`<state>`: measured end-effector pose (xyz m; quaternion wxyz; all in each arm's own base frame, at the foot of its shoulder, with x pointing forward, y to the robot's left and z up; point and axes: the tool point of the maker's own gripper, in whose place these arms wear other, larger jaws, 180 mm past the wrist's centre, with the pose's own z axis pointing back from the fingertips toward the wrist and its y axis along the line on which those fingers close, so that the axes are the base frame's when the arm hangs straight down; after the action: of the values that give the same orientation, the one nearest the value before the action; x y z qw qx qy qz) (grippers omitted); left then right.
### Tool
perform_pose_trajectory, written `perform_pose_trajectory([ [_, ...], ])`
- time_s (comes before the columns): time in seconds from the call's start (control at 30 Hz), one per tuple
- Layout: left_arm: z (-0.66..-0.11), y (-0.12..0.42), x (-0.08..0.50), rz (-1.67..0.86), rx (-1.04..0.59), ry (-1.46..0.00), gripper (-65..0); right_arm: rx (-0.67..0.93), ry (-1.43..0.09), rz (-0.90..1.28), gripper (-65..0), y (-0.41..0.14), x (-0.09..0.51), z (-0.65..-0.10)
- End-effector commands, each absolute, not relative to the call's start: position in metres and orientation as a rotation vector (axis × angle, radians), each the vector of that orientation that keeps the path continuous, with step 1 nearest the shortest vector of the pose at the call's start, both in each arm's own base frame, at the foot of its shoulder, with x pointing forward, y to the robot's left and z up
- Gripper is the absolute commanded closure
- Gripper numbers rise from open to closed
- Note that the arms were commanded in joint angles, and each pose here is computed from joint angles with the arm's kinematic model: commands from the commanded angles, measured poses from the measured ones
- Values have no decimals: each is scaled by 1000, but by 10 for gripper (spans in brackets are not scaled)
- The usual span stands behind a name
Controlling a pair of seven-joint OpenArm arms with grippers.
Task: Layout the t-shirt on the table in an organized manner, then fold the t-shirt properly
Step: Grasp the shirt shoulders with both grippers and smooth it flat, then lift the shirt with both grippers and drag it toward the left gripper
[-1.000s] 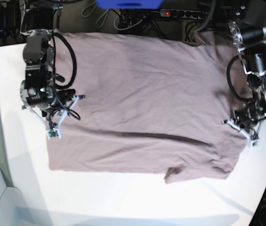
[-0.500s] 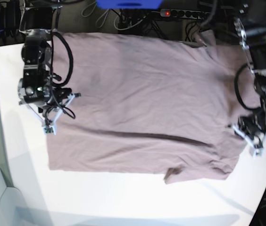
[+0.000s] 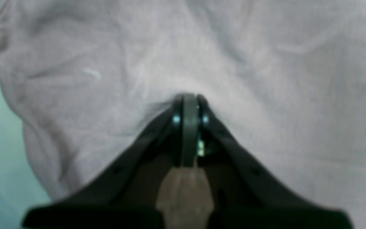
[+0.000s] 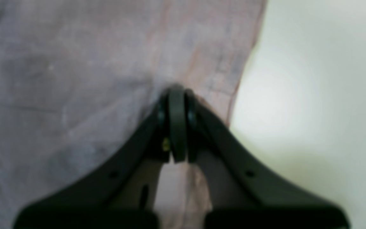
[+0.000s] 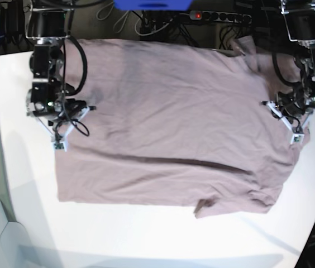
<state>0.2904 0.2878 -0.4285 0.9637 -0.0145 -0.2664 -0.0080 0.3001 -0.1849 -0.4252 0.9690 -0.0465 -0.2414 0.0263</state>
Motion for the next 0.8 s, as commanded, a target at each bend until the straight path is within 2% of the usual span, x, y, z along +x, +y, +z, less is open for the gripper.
perform_pose_trajectory([
  [0.0,-425,296,297,-8,-16,-560,0,-68,-514,53,0,-177,308,-418],
  [0.17,-459,304,305,68,-57,-512,0,-33,-483,47,0,-162,292,-429],
  [0.37,-466,302,342,68,-73,-552,0,21,-426,118,0,-125,269,-445],
  [0.63,-417,287,422,2,-73,-678,0,161,-389,240,0,-38,245,-451],
  [0.77,-394,290,445,15,-75,-731,0,244,-397,325,0,14,233,-442],
])
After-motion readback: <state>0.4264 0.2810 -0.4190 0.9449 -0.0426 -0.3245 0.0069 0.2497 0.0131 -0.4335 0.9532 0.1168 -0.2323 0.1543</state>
